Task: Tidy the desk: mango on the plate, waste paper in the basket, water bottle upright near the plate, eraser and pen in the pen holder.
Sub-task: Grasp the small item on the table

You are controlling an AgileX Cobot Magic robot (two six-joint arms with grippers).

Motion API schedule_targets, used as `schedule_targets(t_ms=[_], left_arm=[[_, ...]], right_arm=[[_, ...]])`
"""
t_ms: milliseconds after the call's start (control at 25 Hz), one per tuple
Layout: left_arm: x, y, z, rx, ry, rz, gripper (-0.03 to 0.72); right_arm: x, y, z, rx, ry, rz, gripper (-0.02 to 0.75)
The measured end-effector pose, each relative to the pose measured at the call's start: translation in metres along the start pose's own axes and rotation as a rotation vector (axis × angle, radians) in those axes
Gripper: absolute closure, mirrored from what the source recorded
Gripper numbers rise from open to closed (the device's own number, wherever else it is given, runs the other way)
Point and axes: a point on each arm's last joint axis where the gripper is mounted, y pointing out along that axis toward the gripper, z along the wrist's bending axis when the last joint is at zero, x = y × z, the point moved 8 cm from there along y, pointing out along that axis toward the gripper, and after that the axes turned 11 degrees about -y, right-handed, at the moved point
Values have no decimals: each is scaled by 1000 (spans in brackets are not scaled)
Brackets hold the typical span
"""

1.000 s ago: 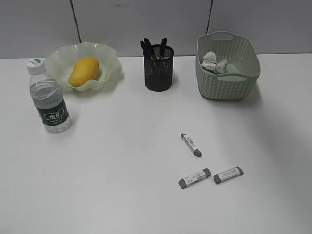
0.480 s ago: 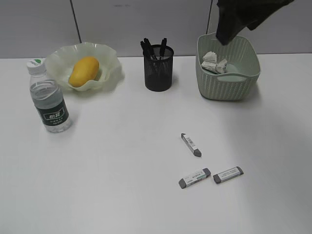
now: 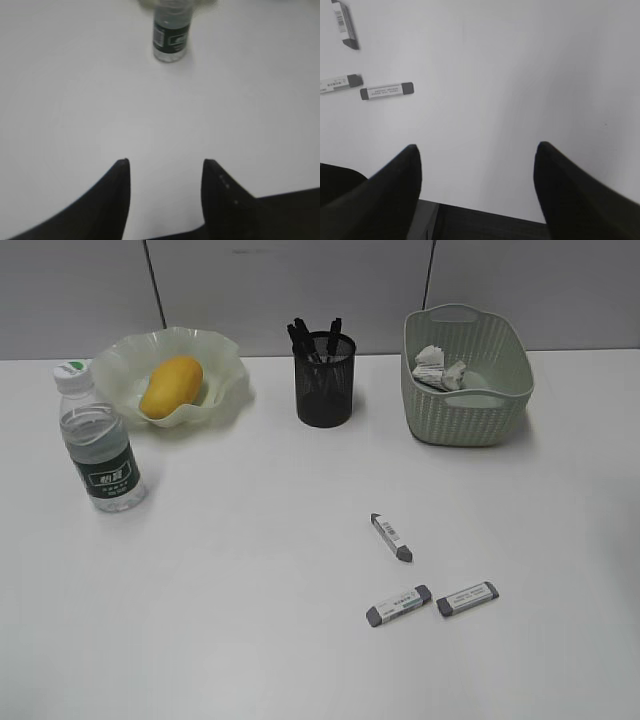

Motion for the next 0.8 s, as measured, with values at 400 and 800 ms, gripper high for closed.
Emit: schedule_targets(t_ms=[400, 800], left_arm=[[23, 36, -40, -163, 101, 184, 333], [81, 129, -137, -271, 181, 416, 333]], right_arm=[[-89, -8, 30, -29, 13, -101, 186], [-134, -25, 46, -94, 14, -283, 186]])
